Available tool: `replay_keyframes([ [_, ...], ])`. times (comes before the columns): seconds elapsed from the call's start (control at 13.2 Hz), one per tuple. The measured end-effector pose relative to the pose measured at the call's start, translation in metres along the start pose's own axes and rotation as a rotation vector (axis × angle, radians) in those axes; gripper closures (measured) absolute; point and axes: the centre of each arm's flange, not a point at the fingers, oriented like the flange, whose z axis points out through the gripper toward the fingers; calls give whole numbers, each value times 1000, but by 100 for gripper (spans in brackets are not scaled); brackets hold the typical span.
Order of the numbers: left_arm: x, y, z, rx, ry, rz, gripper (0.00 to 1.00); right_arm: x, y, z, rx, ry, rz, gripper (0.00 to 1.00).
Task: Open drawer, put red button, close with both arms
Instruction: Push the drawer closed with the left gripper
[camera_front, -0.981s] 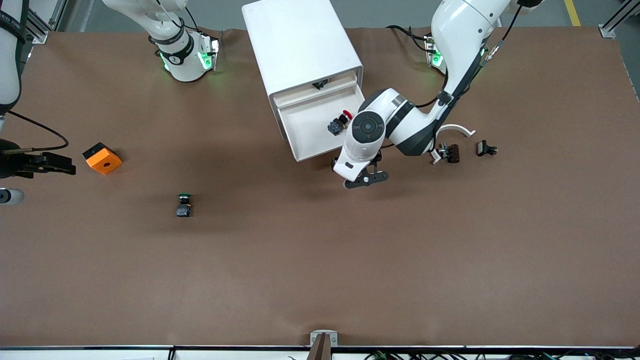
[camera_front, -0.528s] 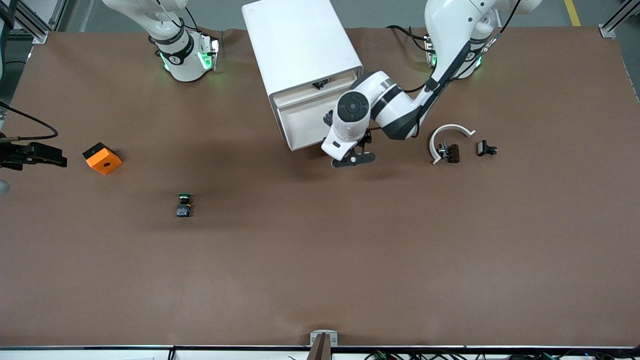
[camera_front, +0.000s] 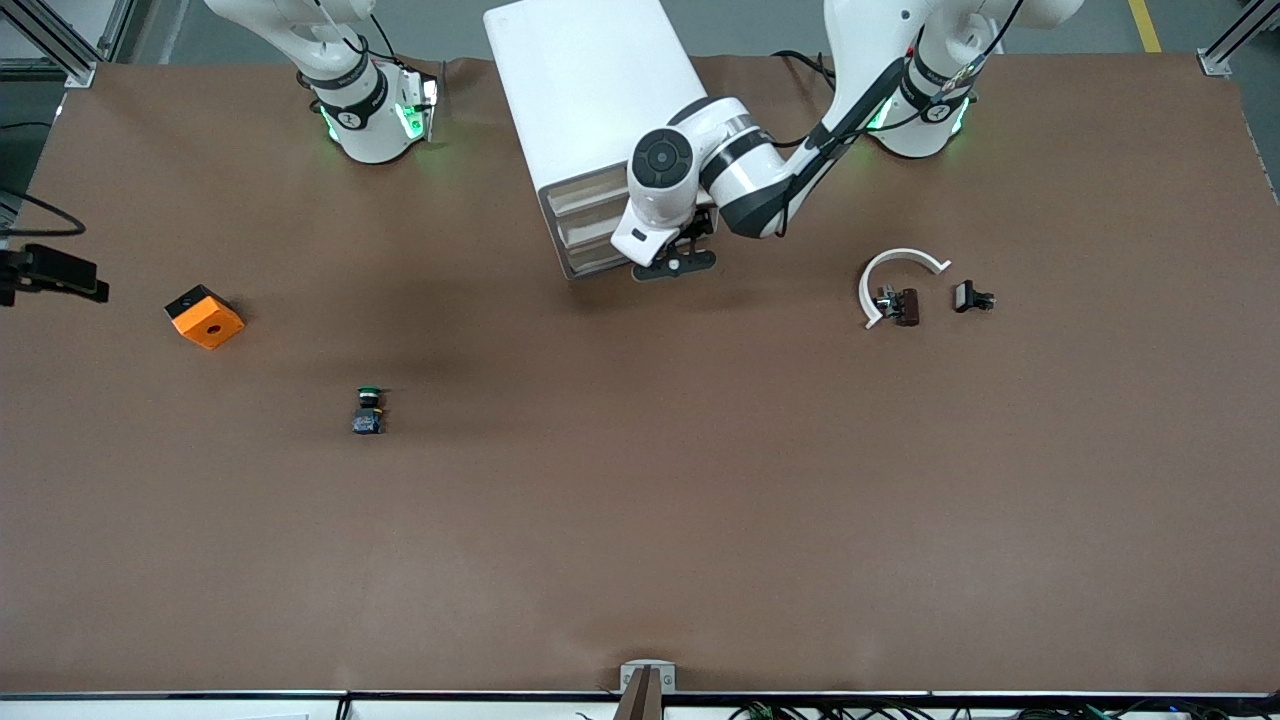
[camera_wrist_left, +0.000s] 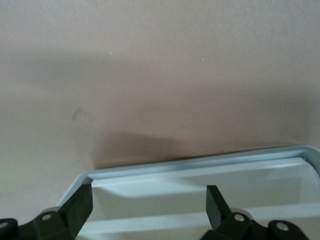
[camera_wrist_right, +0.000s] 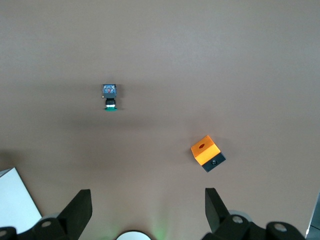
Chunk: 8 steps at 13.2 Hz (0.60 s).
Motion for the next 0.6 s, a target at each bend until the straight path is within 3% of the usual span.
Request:
replay_keyframes([
  [0.38,-6,3,1,2,2,-19,0,-14,7,-6,3,14,19,0],
  [0.6,40,-3,-23,-34,52,-79,0,-26,2,-11,5,43,46,0],
])
